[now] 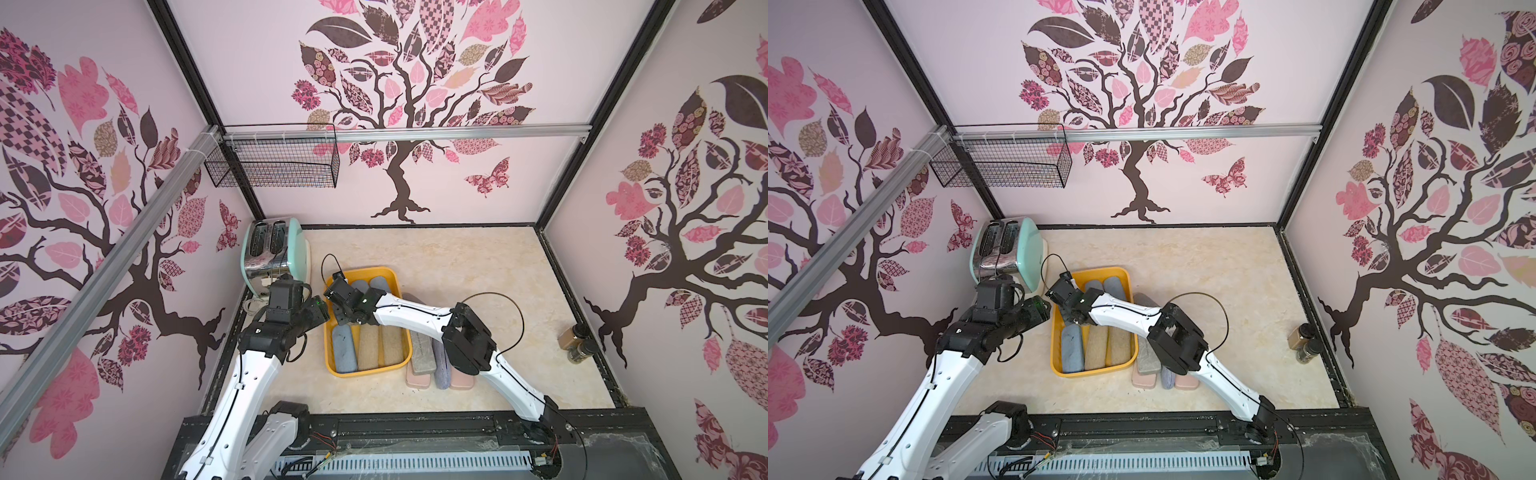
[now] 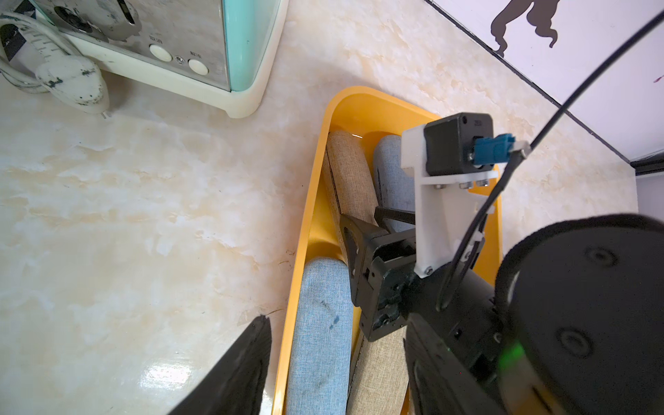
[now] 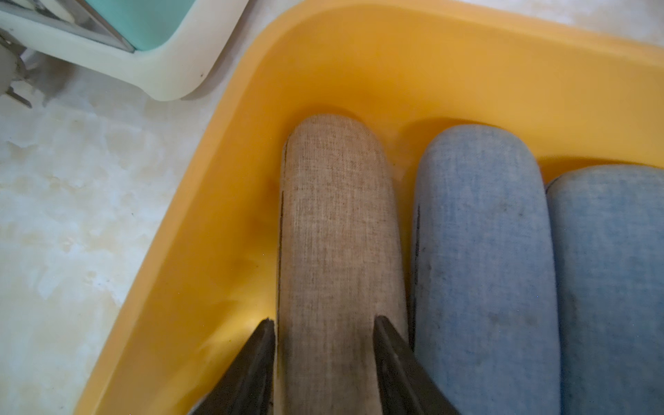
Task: Put the glasses cases into the storage boxes
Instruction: Place the glasses case in the storage box.
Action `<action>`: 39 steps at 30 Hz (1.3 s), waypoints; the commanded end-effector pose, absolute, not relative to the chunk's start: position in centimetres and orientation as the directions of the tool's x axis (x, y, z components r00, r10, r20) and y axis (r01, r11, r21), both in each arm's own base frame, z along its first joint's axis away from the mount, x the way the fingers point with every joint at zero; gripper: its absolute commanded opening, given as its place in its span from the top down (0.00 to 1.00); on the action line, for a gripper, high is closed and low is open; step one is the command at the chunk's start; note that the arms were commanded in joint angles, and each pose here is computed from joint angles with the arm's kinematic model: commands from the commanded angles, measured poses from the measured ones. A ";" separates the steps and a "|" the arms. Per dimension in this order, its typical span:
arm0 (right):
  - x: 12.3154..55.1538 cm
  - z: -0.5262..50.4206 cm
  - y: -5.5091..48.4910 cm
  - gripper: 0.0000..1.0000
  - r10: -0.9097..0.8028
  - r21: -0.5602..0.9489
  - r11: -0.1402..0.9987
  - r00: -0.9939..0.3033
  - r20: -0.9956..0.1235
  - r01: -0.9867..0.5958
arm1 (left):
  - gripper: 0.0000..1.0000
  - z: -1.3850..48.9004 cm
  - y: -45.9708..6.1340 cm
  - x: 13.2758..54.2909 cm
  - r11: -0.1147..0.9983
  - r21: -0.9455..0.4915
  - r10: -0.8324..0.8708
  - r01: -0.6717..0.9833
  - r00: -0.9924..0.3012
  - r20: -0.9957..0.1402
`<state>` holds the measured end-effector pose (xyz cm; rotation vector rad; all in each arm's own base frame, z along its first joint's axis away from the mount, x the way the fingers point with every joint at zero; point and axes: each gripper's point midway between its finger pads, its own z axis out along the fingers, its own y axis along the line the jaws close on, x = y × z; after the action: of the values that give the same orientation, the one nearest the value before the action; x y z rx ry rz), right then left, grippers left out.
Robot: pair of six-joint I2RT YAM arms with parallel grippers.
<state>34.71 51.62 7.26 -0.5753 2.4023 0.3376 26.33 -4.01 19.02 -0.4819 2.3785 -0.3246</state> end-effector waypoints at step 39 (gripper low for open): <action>32.5 6.3 52.3 0.76 -0.326 0.177 0.848 -0.754 -0.571 -0.500 | 0.42 17.5 -5.5 25.4 0.862 -0.437 -0.466 -0.257 -0.741 -0.484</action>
<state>32.69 52.27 6.91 -0.5983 2.4572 0.4478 26.04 -5.64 17.82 -0.5065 2.4297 -0.4487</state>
